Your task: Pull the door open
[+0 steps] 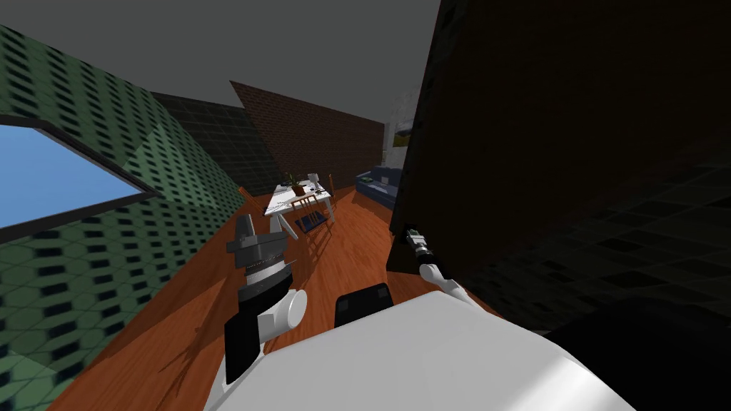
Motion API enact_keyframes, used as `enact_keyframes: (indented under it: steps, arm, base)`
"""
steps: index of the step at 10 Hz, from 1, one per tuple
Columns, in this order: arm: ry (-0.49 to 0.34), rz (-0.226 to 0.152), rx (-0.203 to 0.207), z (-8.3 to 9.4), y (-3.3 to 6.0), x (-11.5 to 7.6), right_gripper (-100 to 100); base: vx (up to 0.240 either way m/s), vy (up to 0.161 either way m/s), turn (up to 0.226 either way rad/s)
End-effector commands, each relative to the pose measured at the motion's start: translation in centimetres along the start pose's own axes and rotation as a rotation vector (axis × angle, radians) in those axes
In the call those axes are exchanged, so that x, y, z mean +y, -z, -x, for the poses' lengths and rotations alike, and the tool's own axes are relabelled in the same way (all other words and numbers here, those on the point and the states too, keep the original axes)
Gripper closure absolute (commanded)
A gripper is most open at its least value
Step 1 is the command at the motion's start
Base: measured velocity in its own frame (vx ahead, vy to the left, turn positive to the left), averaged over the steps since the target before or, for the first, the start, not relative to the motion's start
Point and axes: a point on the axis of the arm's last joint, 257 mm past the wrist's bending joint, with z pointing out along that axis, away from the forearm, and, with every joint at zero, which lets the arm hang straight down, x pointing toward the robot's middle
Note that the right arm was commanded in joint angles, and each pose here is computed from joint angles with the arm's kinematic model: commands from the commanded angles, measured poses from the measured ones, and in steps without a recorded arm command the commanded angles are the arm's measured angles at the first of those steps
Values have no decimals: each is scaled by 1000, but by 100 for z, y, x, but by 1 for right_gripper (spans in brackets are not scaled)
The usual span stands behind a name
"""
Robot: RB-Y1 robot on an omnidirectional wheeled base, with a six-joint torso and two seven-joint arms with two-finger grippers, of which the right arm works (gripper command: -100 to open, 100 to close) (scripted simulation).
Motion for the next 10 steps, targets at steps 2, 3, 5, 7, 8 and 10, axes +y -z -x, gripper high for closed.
enact_keyframes:
  steps: [2,3,5,7,8,10]
  arm:
    - [0,-12,-5,20,21,-22,100]
    - [0,-17,-4,17,26,-28,100]
    - [0,-30,-2,11,39,-45,100]
    - [0,-45,0,4,54,-63,100]
    - [0,-52,0,2,62,-72,100]
    - [-1,-65,1,-3,77,-88,100]
  base:
    - [-108,0,67]
    - [-206,-12,144]
    - [-213,-50,118]
    - [-194,-20,123]
    - [-214,-34,99]
    - [-211,-44,106]
